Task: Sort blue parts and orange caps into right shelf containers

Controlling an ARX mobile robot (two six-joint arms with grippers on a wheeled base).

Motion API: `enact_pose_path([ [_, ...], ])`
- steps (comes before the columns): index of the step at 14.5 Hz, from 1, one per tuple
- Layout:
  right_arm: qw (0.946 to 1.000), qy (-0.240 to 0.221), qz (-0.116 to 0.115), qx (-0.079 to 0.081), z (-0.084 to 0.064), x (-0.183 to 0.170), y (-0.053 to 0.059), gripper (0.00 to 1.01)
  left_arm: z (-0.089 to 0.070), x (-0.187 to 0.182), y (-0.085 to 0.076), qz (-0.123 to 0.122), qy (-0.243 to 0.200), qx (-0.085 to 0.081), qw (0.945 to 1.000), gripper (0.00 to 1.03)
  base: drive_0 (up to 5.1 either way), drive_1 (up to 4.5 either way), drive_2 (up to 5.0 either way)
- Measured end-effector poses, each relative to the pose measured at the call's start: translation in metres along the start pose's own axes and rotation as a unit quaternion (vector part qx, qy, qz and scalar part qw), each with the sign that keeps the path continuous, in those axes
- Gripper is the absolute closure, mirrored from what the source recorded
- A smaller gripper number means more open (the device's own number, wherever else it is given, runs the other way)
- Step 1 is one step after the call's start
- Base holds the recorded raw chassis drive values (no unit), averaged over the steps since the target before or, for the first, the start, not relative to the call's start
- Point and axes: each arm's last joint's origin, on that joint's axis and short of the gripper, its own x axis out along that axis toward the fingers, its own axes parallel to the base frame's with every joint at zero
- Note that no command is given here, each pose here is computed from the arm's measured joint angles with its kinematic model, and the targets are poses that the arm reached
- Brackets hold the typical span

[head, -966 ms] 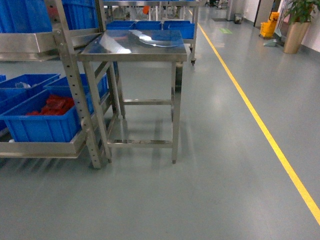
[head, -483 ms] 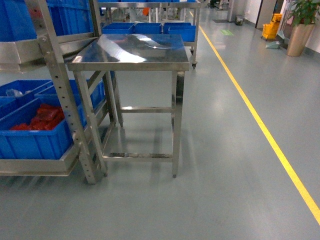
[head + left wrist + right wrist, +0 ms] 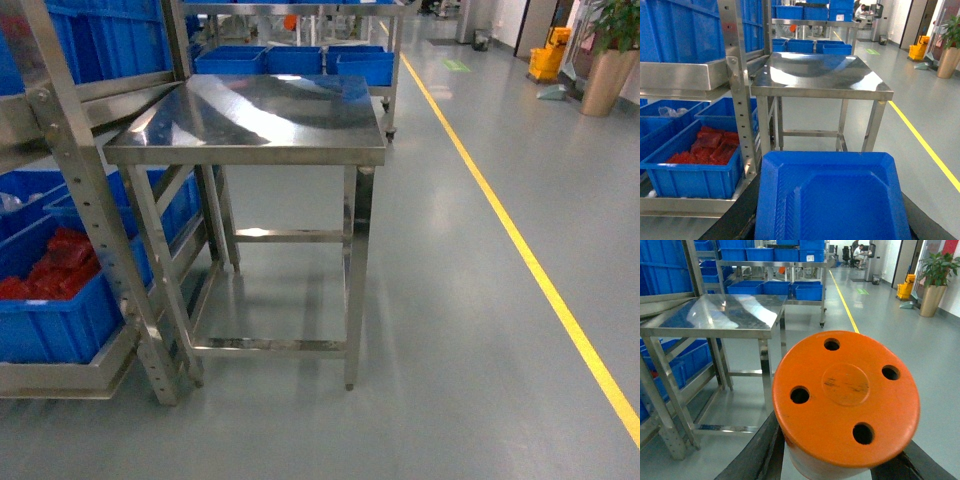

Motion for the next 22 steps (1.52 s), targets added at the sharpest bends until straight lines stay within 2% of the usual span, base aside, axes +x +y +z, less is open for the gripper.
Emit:
enact_pose_path([
  [2,1.0,0.002,0.0,0.0,-0.0003,0.0,0.0,0.6,0.0,0.0,0.0,0.0,0.0,0.0,1.0,0.6,0.0,3.39,-3.4],
  [5,1.0,0.001,0.0,0.0,-0.0001,0.0,0.0,0.6,-0.0001,0.0,0.0,0.0,0.0,0.0,1.0,0.6,0.0,0.0,0.0],
  [22,1.0,0.0,-0.001,0.0,-0.0001,0.0,-0.0001,0.6,0.0002,0.0,0.0,0.0,-0.001,0.0,1.0,0.6,-4.9,2.51,2.5],
])
